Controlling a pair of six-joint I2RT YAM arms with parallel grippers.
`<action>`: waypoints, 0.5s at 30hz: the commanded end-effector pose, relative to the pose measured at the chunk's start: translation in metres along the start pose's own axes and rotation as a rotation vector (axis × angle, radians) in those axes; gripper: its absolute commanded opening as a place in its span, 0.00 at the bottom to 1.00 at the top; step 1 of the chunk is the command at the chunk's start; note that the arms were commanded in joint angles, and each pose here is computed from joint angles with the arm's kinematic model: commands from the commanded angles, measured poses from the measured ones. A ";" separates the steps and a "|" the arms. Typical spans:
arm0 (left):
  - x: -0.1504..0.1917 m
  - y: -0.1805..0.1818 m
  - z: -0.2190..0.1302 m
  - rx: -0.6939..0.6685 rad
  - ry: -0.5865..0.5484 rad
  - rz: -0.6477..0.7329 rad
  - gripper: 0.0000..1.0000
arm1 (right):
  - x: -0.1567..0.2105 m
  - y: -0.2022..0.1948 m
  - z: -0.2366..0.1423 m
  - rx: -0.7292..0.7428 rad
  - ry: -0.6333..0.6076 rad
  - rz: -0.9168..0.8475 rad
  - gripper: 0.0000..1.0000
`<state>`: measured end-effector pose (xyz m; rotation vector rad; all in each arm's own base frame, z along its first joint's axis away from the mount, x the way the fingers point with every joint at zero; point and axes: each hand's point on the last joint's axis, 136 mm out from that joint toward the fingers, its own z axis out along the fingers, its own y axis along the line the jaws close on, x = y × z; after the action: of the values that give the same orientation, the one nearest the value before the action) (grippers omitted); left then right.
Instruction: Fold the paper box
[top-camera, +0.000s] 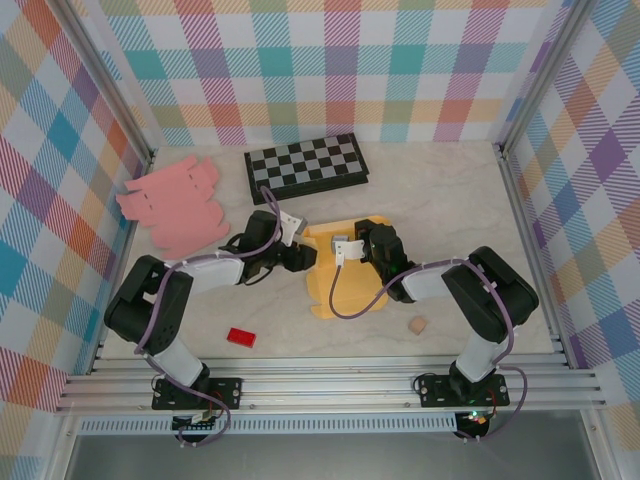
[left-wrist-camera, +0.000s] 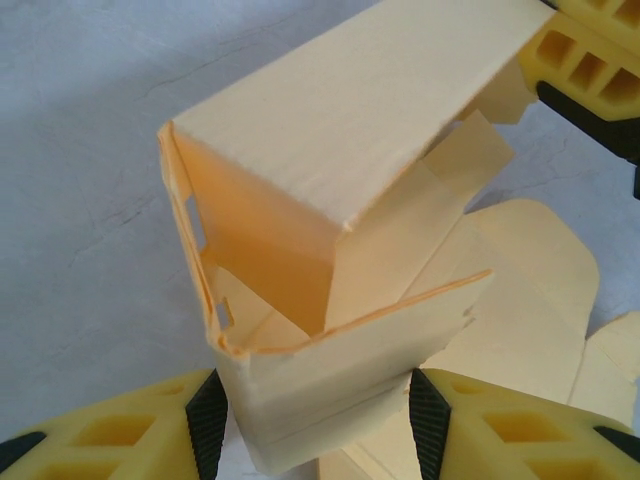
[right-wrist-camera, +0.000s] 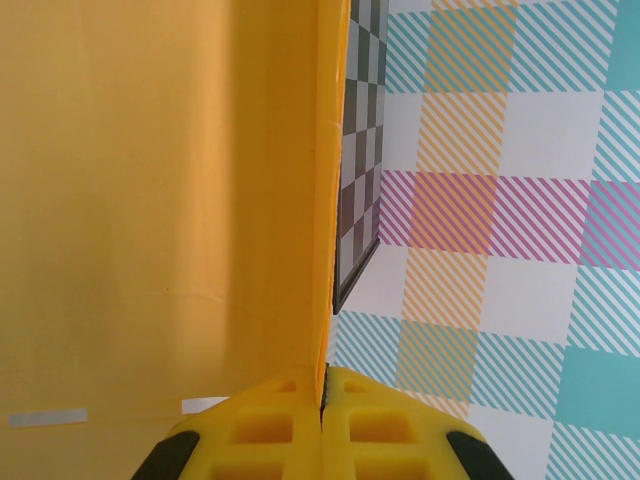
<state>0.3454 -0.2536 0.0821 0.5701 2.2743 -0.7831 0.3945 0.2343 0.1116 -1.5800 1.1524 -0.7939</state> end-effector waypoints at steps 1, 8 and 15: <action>-0.011 -0.002 0.006 -0.019 -0.009 0.004 0.53 | -0.005 -0.007 -0.001 0.024 -0.012 0.007 0.00; -0.008 -0.010 0.015 -0.021 0.001 0.018 0.54 | -0.006 -0.008 -0.002 0.039 -0.003 0.000 0.00; -0.007 0.001 0.019 -0.123 -0.003 0.014 0.54 | -0.010 -0.007 -0.004 0.030 -0.008 -0.006 0.00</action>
<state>0.3494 -0.2658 0.0750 0.5626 2.2888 -0.6909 0.3927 0.2358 0.1124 -1.5757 1.1568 -0.8111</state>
